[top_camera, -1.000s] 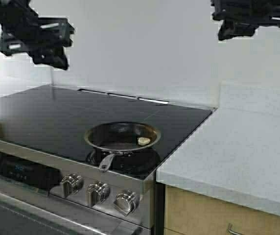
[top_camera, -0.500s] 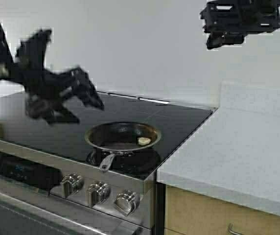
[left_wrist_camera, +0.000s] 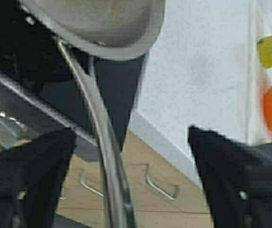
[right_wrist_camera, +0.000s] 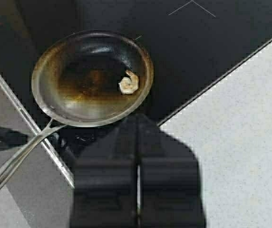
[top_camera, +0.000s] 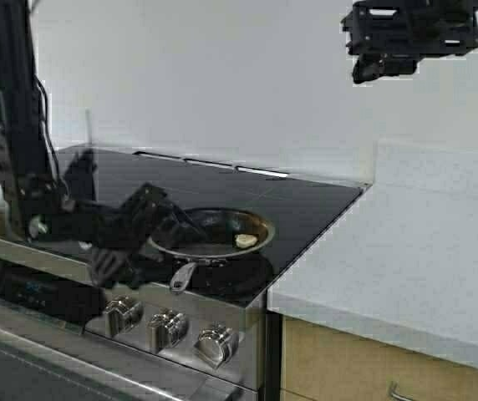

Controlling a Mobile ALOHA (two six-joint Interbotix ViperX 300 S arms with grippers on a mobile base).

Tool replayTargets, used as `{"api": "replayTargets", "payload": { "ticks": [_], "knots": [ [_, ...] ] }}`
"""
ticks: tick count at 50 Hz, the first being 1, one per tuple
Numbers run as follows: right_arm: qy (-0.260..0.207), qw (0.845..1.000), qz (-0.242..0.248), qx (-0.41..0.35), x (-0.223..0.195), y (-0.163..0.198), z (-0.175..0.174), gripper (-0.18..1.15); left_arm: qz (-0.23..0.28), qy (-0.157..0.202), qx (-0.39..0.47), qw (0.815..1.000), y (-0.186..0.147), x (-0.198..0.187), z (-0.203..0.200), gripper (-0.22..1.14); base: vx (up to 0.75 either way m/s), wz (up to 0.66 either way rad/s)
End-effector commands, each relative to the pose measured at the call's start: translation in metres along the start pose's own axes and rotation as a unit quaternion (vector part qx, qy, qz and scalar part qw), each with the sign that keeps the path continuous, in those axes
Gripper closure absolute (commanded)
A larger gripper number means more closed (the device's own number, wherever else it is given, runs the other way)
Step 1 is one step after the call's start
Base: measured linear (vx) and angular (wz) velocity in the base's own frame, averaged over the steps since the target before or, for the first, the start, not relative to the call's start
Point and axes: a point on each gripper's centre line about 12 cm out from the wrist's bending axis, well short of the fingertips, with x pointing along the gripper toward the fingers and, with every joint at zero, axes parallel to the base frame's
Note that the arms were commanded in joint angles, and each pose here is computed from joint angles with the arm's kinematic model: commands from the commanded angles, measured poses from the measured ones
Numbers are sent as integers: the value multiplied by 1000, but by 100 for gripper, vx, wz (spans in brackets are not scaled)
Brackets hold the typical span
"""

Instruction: Add oil to the pan and cook the shrimp and serve it

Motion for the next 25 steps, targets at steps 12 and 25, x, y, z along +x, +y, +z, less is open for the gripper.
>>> {"api": "replayTargets", "payload": {
  "ticks": [12,25],
  "knots": [
    [-20,1000,2,0,-2,1,13,91,-97,-11,-102,990,11,36,2,-10,0,0],
    [-22,1000,2,0,-2,1,14,91,-151,-6,-182,972,22,50,-4,-10,0,0]
  ]
}}
